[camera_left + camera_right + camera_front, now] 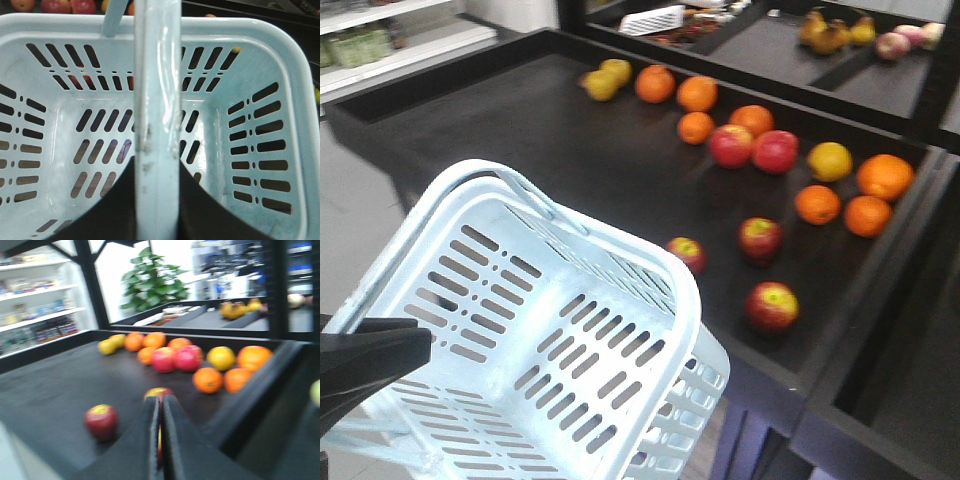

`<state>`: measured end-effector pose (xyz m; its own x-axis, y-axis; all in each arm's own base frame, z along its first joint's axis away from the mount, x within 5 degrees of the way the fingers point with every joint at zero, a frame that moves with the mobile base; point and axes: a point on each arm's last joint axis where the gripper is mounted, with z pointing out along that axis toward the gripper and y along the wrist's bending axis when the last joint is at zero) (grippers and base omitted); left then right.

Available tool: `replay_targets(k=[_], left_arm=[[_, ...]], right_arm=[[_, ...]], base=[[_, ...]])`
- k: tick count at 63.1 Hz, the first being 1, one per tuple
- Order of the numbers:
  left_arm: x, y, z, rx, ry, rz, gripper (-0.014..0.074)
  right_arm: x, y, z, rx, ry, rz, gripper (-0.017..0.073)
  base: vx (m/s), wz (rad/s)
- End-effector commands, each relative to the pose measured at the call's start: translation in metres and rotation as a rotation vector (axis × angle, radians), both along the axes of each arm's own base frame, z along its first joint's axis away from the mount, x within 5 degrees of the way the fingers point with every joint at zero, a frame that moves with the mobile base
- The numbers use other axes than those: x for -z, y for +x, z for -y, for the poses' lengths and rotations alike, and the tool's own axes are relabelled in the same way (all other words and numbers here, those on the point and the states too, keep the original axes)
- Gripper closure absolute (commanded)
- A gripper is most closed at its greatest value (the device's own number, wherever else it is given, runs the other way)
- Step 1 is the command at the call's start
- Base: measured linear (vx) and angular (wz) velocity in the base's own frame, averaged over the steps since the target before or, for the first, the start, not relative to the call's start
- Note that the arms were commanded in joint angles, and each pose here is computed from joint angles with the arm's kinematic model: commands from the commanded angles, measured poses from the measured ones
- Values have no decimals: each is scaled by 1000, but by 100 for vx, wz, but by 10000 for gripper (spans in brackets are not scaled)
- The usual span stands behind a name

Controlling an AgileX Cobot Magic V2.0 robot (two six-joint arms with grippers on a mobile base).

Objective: Pick three apples into basket with both arms
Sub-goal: 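Drive the base away from the table carrying the basket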

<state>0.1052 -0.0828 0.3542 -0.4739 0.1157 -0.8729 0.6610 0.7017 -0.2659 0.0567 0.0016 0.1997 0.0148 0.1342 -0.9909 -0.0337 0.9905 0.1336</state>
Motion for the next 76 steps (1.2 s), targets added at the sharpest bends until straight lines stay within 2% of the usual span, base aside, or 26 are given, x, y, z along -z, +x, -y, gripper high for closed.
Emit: replay_targets(k=[1, 76], left_arm=[[-16, 1, 0, -38, -94, 52, 600], [-16, 1, 0, -38, -94, 52, 600]], right_arm=[[-3, -1, 0, -2, -14, 76, 564], [-3, -1, 0, -2, -14, 76, 564]], base=[[-17, 64], [-14, 61]])
